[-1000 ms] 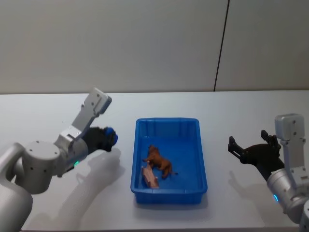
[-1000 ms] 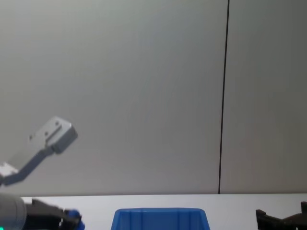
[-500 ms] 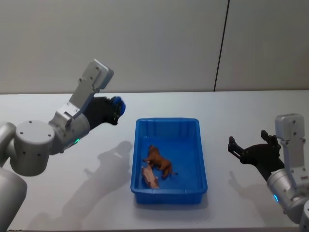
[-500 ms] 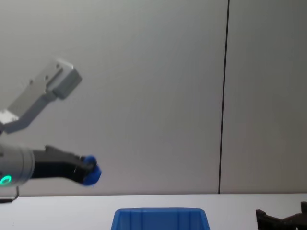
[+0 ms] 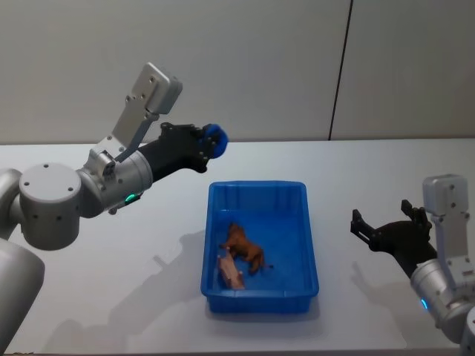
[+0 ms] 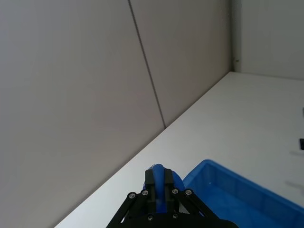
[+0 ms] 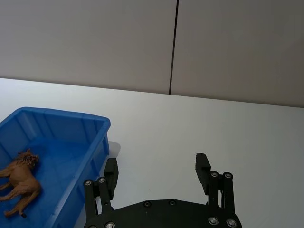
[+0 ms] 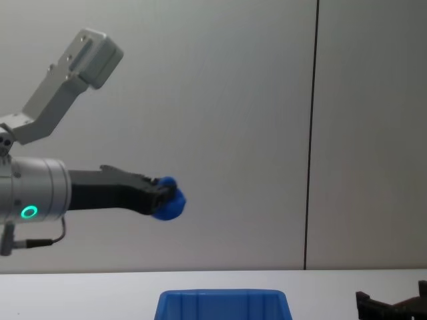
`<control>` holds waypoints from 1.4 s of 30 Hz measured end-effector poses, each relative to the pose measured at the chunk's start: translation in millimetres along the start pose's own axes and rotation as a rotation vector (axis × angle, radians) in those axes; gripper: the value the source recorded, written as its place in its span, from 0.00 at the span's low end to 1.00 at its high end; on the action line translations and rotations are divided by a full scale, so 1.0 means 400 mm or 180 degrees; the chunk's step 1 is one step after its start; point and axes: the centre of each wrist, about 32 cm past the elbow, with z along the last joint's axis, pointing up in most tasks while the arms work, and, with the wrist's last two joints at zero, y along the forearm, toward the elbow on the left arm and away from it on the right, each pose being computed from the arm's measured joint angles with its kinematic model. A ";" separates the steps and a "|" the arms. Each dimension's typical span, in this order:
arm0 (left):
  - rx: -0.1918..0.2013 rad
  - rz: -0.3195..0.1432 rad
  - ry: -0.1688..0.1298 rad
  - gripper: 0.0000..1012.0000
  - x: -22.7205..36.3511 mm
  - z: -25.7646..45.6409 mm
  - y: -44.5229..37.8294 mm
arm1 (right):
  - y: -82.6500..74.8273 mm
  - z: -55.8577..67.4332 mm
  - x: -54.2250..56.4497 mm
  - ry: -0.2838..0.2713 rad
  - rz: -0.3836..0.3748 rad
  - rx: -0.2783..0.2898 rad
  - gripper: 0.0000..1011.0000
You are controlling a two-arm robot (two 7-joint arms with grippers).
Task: Pick up the two dolls from the table and place them into the box.
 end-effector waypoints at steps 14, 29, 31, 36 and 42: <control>-0.0349 -0.0646 0.0164 0.44 0.006 0.010 -0.039 | 0.000 0.000 0.000 0.0000 0.0000 0.0000 0.99; -0.0586 -0.0754 0.0241 0.91 0.000 -0.001 -0.045 | 0.000 0.000 0.000 0.0000 0.0000 0.0000 0.99; -0.0607 -0.0694 0.0229 0.96 -0.003 -0.002 -0.040 | 0.000 0.000 0.000 0.0000 0.0000 0.0000 0.99; -0.0643 -0.0550 0.0204 0.99 -0.009 -0.007 -0.029 | 0.000 0.000 0.000 0.0000 0.0000 0.0000 0.99; -0.0687 -0.0395 0.0164 0.99 -0.014 -0.010 -0.015 | 0.000 0.000 0.000 0.0000 0.0000 0.0000 0.99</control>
